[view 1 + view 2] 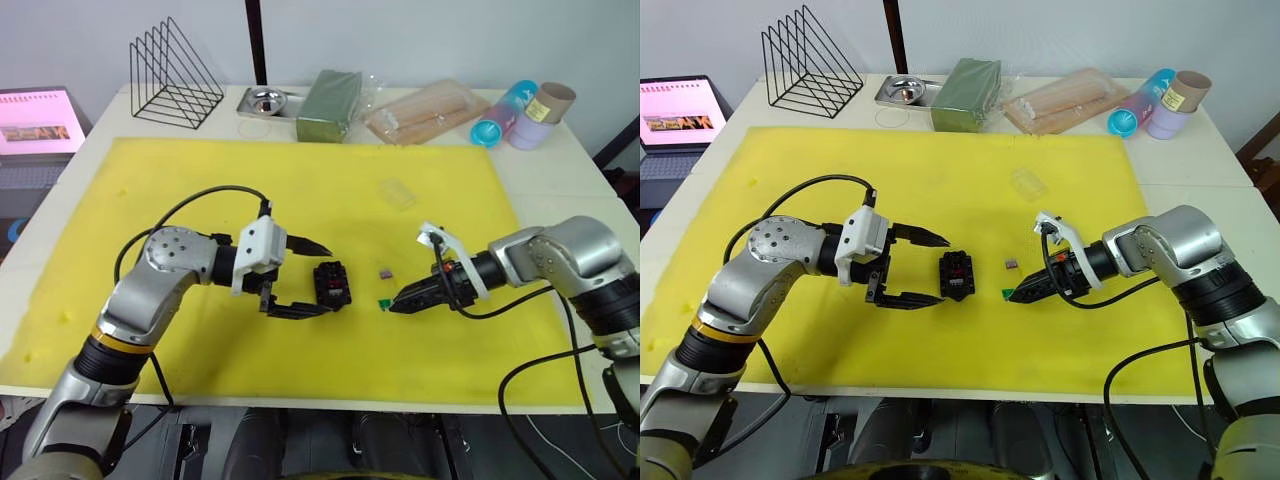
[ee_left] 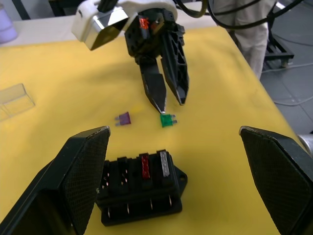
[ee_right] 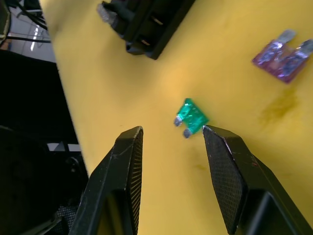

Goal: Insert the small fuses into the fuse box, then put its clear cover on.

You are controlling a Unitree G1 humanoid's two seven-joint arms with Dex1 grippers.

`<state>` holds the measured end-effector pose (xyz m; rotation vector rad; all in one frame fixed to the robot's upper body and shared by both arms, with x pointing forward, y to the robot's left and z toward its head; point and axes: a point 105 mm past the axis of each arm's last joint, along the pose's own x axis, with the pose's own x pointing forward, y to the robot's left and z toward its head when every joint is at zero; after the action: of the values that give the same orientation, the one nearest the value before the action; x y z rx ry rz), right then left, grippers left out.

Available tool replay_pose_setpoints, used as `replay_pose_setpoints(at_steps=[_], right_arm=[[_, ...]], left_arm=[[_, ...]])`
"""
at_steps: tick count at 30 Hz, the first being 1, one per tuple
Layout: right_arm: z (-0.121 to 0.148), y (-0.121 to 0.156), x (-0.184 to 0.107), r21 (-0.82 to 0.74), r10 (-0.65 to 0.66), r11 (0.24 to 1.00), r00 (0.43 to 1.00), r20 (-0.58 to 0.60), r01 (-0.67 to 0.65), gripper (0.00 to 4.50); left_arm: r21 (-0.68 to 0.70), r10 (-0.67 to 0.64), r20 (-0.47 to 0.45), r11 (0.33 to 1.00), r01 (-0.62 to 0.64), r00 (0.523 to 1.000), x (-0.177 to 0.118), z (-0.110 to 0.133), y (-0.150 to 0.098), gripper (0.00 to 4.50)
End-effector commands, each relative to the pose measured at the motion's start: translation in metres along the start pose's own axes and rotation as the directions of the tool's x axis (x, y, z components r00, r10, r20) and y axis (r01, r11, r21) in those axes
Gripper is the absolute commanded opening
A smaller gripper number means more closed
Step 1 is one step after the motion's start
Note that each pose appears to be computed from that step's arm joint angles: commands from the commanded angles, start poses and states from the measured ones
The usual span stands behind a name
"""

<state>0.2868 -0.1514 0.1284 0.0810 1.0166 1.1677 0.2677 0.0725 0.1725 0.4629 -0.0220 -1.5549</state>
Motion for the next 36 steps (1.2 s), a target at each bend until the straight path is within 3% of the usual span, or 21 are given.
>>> replay_pose_setpoints(at_steps=[1,36], right_arm=[[0.012,-0.003,-0.008,-0.034,-0.017,0.999,0.999,0.029,0.018,1.99],[0.001,-0.002,0.013,-0.008,0.055,0.998,0.998,-0.042,-0.055,1.99]], left_arm=[[0.053,-0.008,-0.017,0.999,0.009,1.0,0.002,0.006,0.0,4.5],[0.062,0.027,0.003,0.998,-0.028,1.0,0.005,0.009,0.002,4.5]])
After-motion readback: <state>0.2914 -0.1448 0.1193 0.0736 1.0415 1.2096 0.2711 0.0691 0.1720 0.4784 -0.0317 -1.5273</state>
